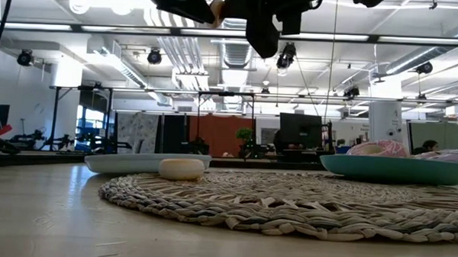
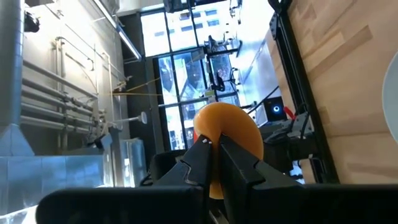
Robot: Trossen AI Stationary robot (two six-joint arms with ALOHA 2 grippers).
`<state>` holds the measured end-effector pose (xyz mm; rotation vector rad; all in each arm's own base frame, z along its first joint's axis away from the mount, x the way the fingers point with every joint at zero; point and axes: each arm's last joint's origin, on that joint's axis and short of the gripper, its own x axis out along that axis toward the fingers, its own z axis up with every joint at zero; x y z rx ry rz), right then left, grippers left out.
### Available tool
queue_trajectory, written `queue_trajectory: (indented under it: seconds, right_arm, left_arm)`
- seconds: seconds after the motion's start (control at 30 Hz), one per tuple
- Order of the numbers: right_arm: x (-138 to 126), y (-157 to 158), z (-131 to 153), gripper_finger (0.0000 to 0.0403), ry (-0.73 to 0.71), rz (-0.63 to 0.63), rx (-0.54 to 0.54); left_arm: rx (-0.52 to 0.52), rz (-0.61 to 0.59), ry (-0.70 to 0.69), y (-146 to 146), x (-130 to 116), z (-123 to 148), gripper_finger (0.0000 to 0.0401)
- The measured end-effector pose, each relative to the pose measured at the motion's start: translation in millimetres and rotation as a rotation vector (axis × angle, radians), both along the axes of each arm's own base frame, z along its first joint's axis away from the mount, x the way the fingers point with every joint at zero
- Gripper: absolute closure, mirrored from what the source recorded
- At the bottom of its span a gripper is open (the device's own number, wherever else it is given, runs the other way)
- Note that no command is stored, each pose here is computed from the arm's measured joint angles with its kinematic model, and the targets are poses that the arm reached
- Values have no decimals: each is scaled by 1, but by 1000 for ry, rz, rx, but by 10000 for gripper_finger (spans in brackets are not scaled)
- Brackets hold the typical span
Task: Pick & Place donuts
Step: Put the small red donut on the blue plate
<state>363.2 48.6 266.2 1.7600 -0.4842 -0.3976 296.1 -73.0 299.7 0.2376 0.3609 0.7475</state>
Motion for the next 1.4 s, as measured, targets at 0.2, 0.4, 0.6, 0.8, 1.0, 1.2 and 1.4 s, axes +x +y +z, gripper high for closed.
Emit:
queue_trajectory:
  seconds: [0.2, 0.4, 0.6, 0.8, 1.0, 1.2, 1.4]
  right_arm:
    - [0, 0, 0, 387, -4, -1, 5]
    - [0, 0, -1, 387, 1, -2, 3]
    - [0, -1, -2, 387, 13, -4, 3]
    - [0, -1, -2, 387, 14, 4, 4]
    - [0, 0, -7, 380, 71, 54, -5]
    - [-2, 0, -12, 335, 132, 88, -53]
    - [-12, 1, -7, 269, 241, 170, -156]
  left_arm:
    - [-22, -43, -19, 1, 5, 1, 279]
    - [-11, -24, -20, -1, 10, -4, 279]
    - [-2, 0, -30, -2, 11, -6, 279]
    - [22, 38, -33, -1, 11, -6, 279]
    - [35, 33, -14, -2, 10, -6, 301]
    - [48, 29, 28, -2, 8, -9, 380]
    - [55, 46, 93, 0, 3, -16, 399]
